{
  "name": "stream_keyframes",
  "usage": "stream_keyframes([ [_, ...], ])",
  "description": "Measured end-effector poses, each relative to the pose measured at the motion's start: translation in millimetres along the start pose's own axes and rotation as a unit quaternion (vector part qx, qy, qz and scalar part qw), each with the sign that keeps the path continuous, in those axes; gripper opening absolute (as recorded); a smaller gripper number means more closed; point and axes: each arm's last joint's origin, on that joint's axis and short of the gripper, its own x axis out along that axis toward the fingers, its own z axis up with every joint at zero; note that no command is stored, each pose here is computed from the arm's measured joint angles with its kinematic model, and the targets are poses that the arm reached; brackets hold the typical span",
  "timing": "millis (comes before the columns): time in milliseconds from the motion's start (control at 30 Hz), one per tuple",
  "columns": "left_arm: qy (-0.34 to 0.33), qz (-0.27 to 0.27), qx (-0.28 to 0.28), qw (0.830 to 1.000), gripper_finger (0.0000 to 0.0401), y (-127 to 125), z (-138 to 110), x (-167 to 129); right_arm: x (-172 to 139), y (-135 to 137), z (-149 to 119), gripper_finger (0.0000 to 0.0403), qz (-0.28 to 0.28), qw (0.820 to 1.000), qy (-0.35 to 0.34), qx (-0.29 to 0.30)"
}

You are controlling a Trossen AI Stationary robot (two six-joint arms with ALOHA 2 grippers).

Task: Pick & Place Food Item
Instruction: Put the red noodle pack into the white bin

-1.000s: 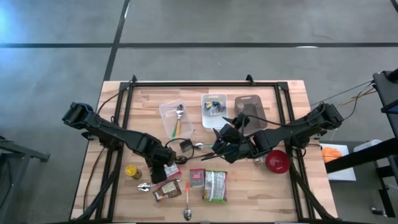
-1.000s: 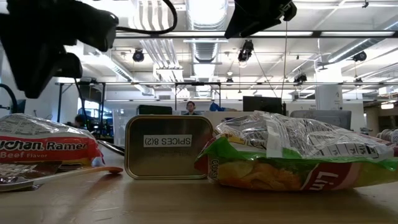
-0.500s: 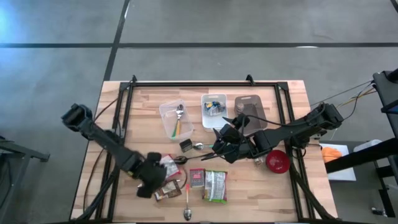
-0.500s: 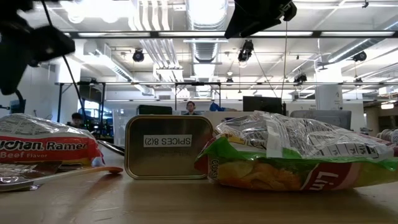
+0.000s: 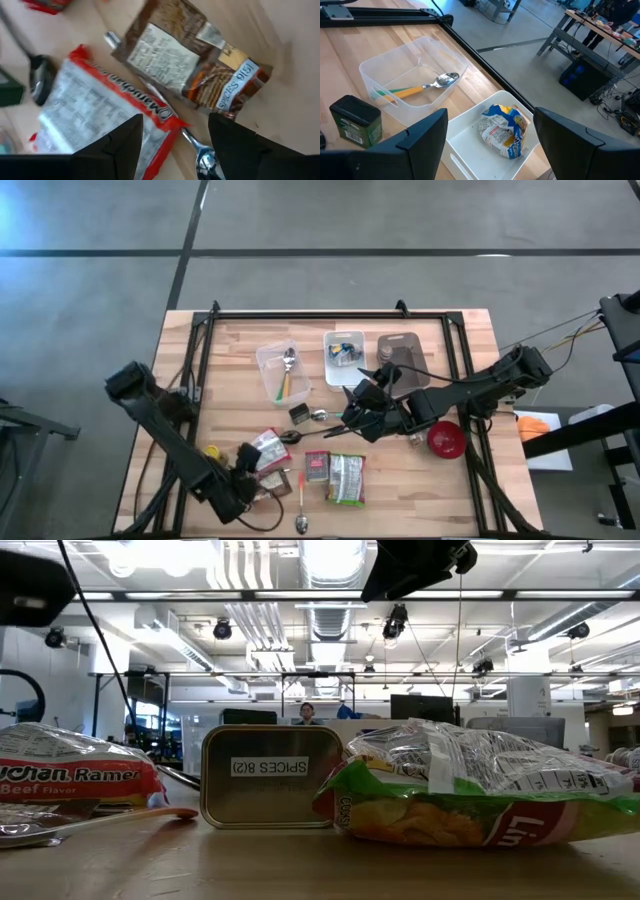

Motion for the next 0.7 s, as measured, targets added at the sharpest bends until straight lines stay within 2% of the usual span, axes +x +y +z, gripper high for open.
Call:
stream_keyframes([
  [300, 0.009, 0.039, 0.039, 0.998, 0.0227, -3, 1, 11, 0, 0, 0, 0.0293, 0.000, 1.000, 0.000, 0.000],
  [700, 0.022, 0.041, 0.059, 0.997, 0.0227, -7, -16, 24, 0, 0, 0, 0.0293, 0.000, 1.000, 0.000, 0.000],
])
